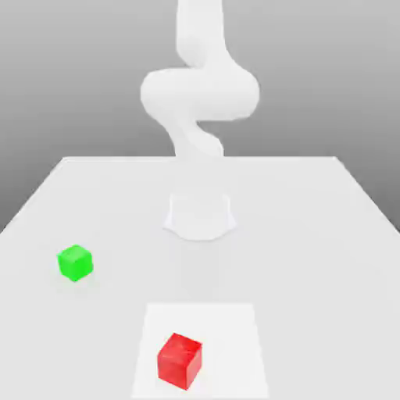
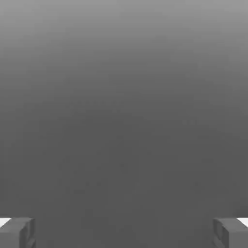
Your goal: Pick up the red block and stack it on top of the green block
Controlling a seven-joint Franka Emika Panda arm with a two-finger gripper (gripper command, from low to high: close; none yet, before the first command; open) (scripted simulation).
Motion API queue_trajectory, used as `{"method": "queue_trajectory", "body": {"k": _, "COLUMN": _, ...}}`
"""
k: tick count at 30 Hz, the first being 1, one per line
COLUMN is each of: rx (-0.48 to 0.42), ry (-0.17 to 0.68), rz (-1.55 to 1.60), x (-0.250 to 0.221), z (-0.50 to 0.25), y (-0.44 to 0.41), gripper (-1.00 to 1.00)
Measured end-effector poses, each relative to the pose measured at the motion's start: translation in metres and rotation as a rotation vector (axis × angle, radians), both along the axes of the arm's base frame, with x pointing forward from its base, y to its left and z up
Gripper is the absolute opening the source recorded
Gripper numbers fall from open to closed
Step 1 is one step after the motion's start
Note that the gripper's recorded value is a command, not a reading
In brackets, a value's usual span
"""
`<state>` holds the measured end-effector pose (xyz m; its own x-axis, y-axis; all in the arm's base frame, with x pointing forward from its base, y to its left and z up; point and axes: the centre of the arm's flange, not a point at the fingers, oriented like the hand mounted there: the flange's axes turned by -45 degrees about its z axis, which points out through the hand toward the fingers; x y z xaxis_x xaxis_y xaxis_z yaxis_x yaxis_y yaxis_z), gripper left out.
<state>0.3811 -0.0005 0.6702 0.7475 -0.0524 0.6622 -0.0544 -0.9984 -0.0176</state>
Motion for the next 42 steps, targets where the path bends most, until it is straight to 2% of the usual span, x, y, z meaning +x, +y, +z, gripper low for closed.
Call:
{"method": "queue_trajectory", "body": {"k": 5, "rx": 0.024, "ry": 0.154, "rz": -0.087, "x": 0.057, "z": -0.092, "y": -0.006, "gripper": 0.0}}
{"method": "queue_trajectory", "body": {"k": 11, "rx": 0.06, "ry": 0.33, "rz": -0.186, "x": 0.095, "z": -0.209, "y": -0.017, "gripper": 0.0}}
{"method": "queue_trajectory", "body": {"k": 17, "rx": 0.106, "ry": 0.505, "rz": -0.283, "x": 0.102, "z": -0.329, "y": -0.027, "gripper": 0.0}}
{"method": "queue_trajectory", "body": {"k": 23, "rx": 0.163, "ry": 0.68, "rz": -0.377, "x": 0.08, "z": -0.443, "y": -0.03, "gripper": 0.0}}
{"method": "queue_trajectory", "body": {"k": 28, "rx": 0.173, "ry": 0.707, "rz": -0.392, "x": 0.076, "z": -0.509, "y": -0.03, "gripper": 0.0}}
{"method": "queue_trajectory", "body": {"k": 29, "rx": 0.173, "ry": 0.708, "rz": -0.392, "x": 0.075, "z": -0.52, "y": -0.03, "gripper": -1.0}}
{"method": "queue_trajectory", "body": {"k": 36, "rx": 0.173, "ry": 0.707, "rz": -0.392, "x": 0.075, "z": -0.521, "y": -0.029, "gripper": -1.0}}
{"method": "queue_trajectory", "body": {"k": 42, "rx": 0.166, "ry": 0.706, "rz": -0.4, "x": 0.069, "z": -0.462, "y": -0.045, "gripper": -1.0}}
